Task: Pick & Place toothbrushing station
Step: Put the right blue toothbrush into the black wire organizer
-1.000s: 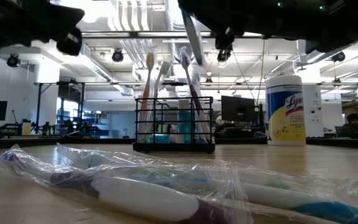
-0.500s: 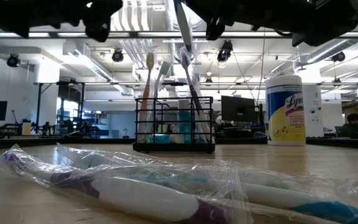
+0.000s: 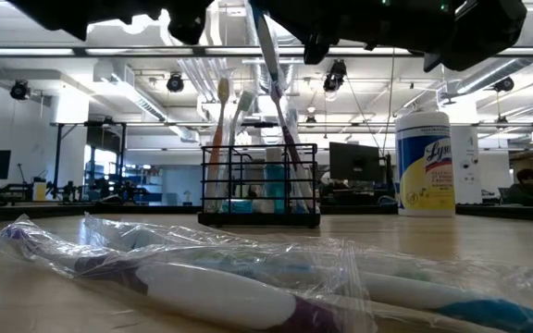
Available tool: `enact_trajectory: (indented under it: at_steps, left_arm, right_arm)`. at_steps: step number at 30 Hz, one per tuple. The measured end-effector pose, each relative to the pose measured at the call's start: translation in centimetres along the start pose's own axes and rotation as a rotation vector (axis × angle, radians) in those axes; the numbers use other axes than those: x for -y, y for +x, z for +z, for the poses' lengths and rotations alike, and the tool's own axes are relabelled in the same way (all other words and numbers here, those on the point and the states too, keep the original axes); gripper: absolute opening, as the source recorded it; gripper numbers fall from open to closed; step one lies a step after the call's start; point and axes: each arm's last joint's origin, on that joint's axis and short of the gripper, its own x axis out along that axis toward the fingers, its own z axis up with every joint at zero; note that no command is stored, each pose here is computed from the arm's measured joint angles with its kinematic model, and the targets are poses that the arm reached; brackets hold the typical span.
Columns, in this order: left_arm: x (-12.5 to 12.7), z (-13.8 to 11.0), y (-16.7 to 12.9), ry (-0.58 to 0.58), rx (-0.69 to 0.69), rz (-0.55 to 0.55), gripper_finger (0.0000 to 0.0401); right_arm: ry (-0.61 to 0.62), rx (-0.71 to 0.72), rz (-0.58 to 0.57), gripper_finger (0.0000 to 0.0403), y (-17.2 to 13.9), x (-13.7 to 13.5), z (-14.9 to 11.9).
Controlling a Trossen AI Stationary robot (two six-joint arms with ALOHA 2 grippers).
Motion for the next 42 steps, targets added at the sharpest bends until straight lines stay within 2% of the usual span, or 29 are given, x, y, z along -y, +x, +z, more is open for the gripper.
enact_trajectory:
  at_steps: [7,17,23,30,42]
  left_arm:
    - [-0.7,0.3,1.9,-0.021,-0.014,0.053,0.0183]
    - [-1.0,-0.3,3.4,-0.022,0.000,0.020,0.0177]
    - [-1.0,0.1,3.4,-0.012,0.042,0.018,0.0133]
    - [-0.9,0.1,3.4,0.007,0.050,0.017,0.0019]
    - [-0.6,0.4,2.8,0.032,0.027,-0.013,0.0017]
  right_arm:
    - [-0.015,-0.009,0.001,0.0019,0.0,0.0,-0.1]
    - [-0.050,-0.016,-0.001,0.0019,0.0,0.0,-0.2]
    - [-0.058,-0.016,-0.001,0.0019,0.0,0.0,-0.2]
    - [-0.050,-0.018,-0.022,0.0020,0.0,0.0,-0.2]
    - [-0.039,-0.016,-0.009,0.0065,-0.1,-0.1,0.0]
